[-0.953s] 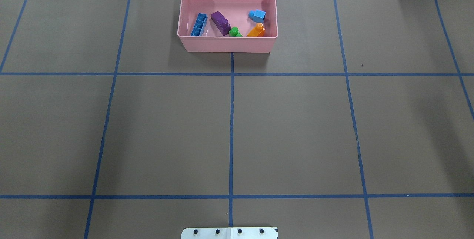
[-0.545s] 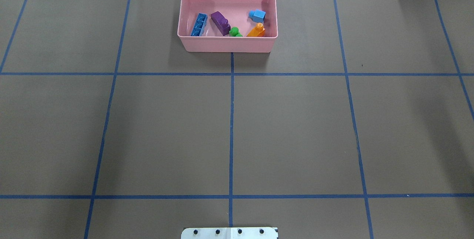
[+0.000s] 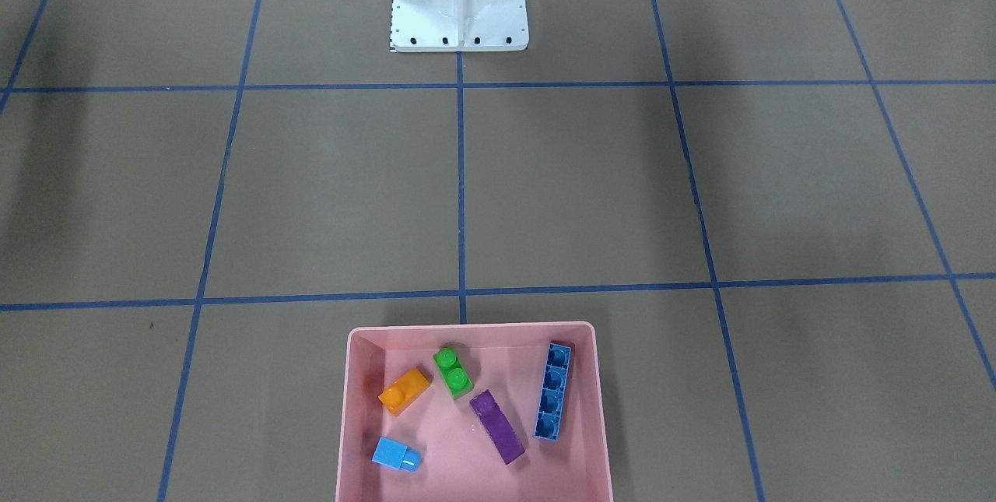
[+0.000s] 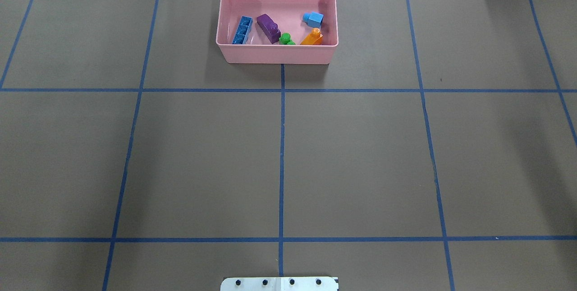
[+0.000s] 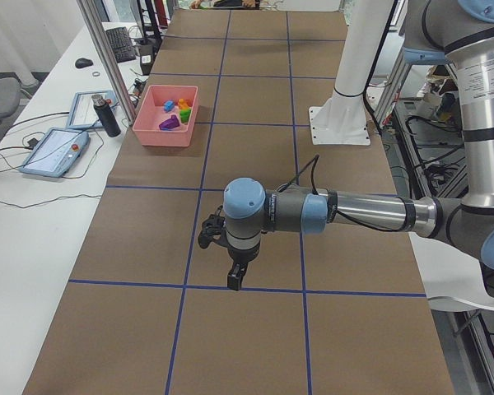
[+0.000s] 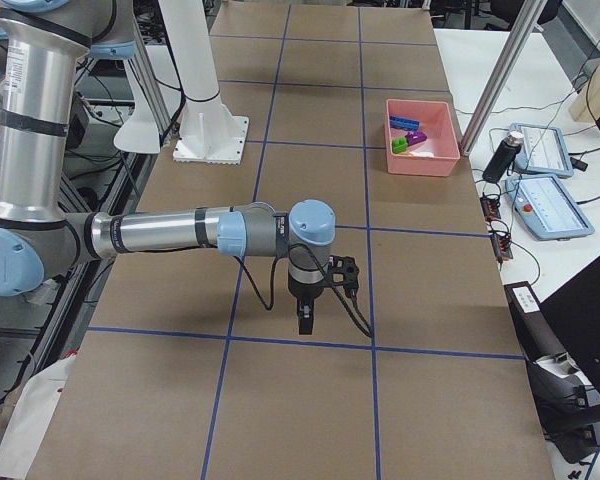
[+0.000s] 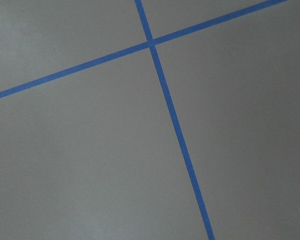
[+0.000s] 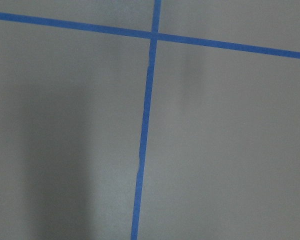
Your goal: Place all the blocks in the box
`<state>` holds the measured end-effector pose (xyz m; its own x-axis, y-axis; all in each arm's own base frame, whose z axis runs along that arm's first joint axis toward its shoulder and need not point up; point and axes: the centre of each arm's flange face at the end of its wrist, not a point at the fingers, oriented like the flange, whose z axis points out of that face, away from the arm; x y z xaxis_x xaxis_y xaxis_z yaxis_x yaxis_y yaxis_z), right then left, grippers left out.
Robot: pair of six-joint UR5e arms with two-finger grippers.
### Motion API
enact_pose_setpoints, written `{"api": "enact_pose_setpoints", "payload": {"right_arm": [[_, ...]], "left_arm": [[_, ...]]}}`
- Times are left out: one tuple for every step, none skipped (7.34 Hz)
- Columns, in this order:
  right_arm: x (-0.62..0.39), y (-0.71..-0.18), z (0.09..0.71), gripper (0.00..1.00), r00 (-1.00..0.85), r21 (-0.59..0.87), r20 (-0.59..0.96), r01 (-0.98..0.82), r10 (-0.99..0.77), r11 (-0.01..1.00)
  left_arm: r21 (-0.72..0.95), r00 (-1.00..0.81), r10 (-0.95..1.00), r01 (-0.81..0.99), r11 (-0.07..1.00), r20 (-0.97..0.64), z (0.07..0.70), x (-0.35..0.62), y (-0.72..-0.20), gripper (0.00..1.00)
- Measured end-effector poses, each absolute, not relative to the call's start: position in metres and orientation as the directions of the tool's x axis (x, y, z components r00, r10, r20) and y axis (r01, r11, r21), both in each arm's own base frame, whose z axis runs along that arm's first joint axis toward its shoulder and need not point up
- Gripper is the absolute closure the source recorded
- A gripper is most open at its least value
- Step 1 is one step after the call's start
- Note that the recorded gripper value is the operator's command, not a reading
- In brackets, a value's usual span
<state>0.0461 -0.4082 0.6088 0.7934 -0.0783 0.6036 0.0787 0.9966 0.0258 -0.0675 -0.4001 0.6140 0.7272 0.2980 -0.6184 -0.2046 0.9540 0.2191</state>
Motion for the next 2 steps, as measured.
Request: {"api": "enact_pose_setpoints", "payload": {"right_arm": [[0.046, -0.409, 0.6081, 0.0, 0.793, 0.027, 0.604, 0.078, -0.079, 0.997], [0.046, -0.4095, 0.6076, 0.0, 0.793, 0.028, 0.604, 0.078, -0.079, 0.997]], "left_arm": [[0.22, 0.727, 0.299, -0.205, 0.954, -0.618, 0.6135, -0.0673, -0.4003, 0.0], [0.221, 0.727, 0.3, -0.206, 0.953, -0.618, 0.6129, -0.067, -0.4007, 0.0]]}}
